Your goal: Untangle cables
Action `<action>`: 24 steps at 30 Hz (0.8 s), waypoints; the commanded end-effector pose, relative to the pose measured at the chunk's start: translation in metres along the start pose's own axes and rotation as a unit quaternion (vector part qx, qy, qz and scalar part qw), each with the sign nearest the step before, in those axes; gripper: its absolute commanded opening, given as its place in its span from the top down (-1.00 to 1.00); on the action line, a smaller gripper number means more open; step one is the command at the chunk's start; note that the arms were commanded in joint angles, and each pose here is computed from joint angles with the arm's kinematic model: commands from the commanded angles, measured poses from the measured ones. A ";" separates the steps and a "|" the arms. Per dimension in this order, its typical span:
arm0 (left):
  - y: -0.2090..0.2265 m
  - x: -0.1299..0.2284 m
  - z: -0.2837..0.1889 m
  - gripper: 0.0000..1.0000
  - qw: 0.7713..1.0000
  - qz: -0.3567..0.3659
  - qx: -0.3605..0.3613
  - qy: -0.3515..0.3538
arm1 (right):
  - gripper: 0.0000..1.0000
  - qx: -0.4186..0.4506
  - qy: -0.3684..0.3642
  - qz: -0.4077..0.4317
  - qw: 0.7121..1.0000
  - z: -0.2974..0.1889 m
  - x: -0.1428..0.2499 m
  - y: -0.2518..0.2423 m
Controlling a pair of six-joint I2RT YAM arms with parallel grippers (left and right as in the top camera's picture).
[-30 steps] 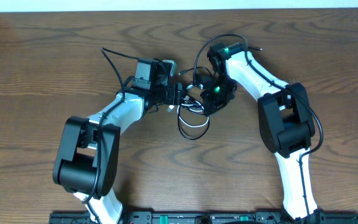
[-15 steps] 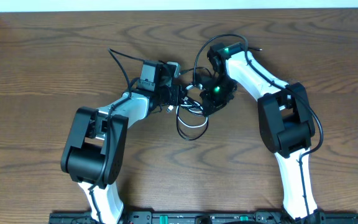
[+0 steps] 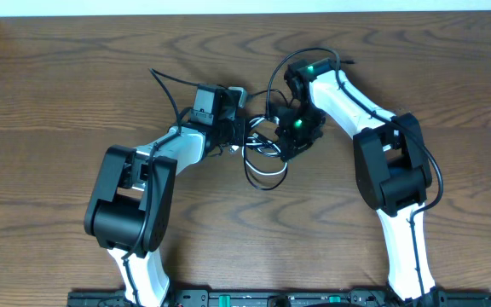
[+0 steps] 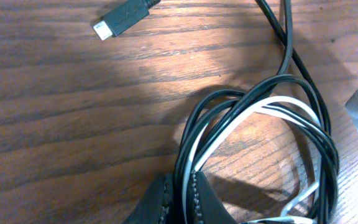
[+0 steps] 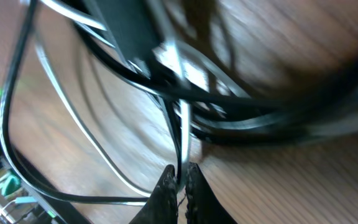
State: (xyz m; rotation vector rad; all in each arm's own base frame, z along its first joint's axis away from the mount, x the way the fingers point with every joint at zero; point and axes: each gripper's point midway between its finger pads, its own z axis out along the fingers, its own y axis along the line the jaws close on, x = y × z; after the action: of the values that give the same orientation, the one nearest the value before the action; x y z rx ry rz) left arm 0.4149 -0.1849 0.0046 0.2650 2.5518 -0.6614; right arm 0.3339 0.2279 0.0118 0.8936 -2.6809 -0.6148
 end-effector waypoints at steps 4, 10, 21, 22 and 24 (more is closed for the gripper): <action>0.050 0.017 -0.005 0.85 0.992 -0.107 -0.065 0.021 | 0.98 0.090 0.028 0.048 0.994 -0.014 0.018 -0.024; 0.056 0.018 -0.008 0.85 0.990 -0.123 -0.057 0.024 | 0.96 0.125 0.047 0.083 0.987 -0.017 0.029 -0.034; 0.026 0.008 -0.013 0.85 0.995 -0.092 0.036 0.020 | 0.50 -0.042 -0.043 -0.020 0.998 -0.029 -0.011 0.028; 0.021 0.006 -0.015 0.85 0.995 -0.082 0.052 0.018 | 0.49 -0.049 -0.052 -0.029 0.997 -0.034 -0.014 0.033; 0.012 0.002 -0.021 0.85 0.994 -0.062 0.086 0.012 | 0.48 -0.047 -0.066 -0.038 0.996 -0.042 -0.017 0.036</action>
State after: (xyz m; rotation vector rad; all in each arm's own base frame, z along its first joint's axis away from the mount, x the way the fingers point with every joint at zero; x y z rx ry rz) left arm 0.4184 -0.1549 0.0095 0.0623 2.5861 -0.7998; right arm 0.3342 0.2304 0.0220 0.8379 -2.6915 -0.6307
